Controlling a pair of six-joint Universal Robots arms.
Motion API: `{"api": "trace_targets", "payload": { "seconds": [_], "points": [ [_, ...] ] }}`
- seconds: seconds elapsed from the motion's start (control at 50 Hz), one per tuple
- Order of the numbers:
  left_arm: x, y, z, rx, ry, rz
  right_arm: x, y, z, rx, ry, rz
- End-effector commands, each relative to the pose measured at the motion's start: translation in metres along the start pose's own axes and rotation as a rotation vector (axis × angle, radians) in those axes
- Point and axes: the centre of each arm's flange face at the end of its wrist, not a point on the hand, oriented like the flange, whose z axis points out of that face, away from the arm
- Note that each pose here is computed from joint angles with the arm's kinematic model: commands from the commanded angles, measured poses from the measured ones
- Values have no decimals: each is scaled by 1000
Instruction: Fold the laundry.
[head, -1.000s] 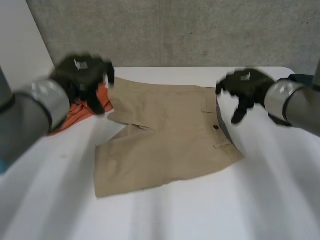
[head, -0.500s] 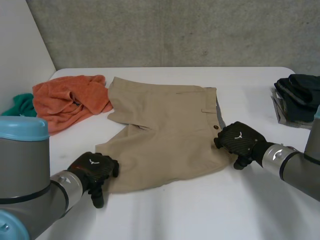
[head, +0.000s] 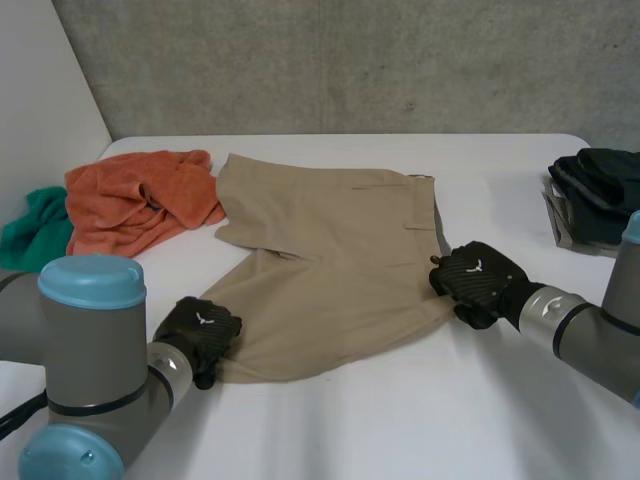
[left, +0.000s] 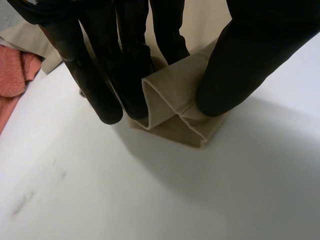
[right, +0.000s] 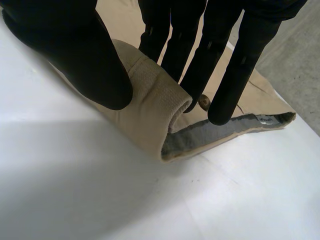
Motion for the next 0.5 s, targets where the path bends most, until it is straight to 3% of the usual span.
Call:
{"api": "trace_targets", "payload": {
  "seconds": [0.02, 0.1, 0.18, 0.24, 0.32, 0.5],
  "points": [
    [-1, 4, 3, -12, -26, 65, 5, -12, -26, -72, -26, 7],
    [-2, 6, -3, -33, -4, 79, -2, -16, -48, -181, -83, 5],
    [3, 6, -38, -125, 102, 145, -18, -15, -89, -427, -224, -22],
    [9, 5, -66, -204, 210, 183, -22, -16, -105, -484, -307, -73],
    [9, -5, -78, -213, 288, 174, -16, -20, -102, -442, -290, -143],
    [-35, -61, -28, 23, 91, 89, 18, -24, -59, -331, -77, -11]
  ]
}}
